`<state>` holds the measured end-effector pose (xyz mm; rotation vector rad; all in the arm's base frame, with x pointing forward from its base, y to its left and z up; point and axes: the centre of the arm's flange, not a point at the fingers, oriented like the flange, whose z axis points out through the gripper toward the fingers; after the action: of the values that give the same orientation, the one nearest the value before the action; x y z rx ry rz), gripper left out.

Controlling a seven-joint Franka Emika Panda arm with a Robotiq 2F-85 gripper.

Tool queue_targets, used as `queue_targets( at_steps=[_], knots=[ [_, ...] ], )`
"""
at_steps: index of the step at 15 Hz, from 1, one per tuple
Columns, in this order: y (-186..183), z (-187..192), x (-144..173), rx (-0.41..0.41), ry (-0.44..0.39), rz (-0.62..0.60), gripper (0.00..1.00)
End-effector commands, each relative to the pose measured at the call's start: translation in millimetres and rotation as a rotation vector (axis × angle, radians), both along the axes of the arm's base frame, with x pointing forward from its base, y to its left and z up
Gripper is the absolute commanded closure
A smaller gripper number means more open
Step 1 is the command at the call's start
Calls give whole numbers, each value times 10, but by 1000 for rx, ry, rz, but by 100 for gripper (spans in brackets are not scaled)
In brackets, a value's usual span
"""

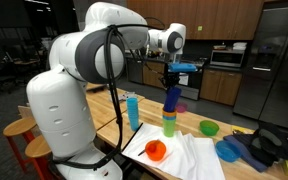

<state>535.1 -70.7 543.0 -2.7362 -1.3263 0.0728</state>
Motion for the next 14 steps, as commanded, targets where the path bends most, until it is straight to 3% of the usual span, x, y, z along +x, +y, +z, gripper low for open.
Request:
queue_targets(
  at_steps=[1,2,6,14],
  knots=[
    [49,-29,0,-40,19,31,68],
    [10,-53,19,-12,12,8,93],
    [39,-74,30,-24,17,18,69],
    [41,-74,30,-24,17,18,68]
  ],
)
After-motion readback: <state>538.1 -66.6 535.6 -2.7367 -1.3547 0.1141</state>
